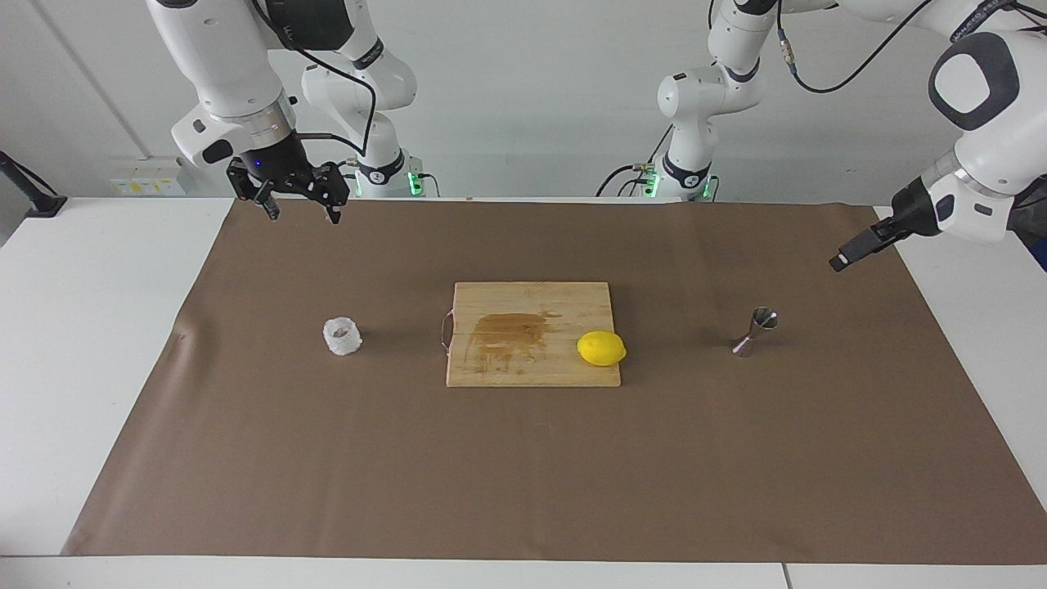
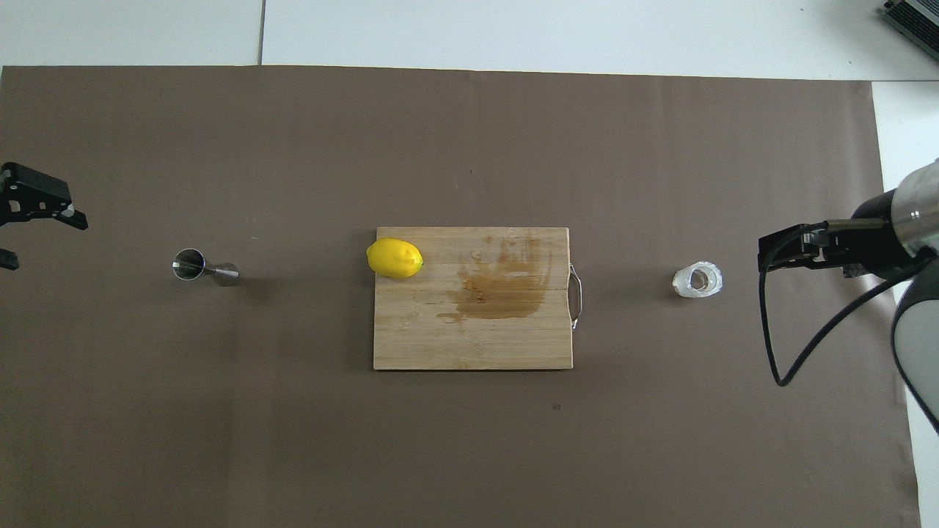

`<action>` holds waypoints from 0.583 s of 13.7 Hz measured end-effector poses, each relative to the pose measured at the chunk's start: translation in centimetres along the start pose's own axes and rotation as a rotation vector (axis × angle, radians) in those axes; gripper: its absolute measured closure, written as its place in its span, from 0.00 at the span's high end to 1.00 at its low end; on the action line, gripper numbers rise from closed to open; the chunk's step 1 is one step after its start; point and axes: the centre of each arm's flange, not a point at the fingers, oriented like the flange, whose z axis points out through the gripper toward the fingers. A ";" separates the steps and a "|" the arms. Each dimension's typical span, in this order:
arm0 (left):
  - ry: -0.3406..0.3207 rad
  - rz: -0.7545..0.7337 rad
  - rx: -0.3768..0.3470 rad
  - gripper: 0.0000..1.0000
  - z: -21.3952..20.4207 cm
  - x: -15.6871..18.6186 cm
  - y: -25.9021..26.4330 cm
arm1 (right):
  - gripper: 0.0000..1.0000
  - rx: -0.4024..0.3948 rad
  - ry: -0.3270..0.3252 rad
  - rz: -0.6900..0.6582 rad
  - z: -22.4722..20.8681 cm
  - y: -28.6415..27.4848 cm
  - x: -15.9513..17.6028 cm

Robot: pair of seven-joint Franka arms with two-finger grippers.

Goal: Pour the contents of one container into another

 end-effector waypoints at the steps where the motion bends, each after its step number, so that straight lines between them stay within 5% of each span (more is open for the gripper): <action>1: -0.019 -0.043 -0.005 1.00 0.8 0.7 -0.5 | 1.00 0.000 0.000 0.000 0.0 0.0 0.0; 4: -0.095 -0.160 -0.037 1.00 3.9 2.6 -0.7 | 1.00 0.000 0.000 0.001 0.0 0.0 0.0; 8: -0.241 -0.339 -0.173 1.00 8.0 5.6 -4.2 | 1.00 0.000 0.000 0.001 0.0 0.1 0.0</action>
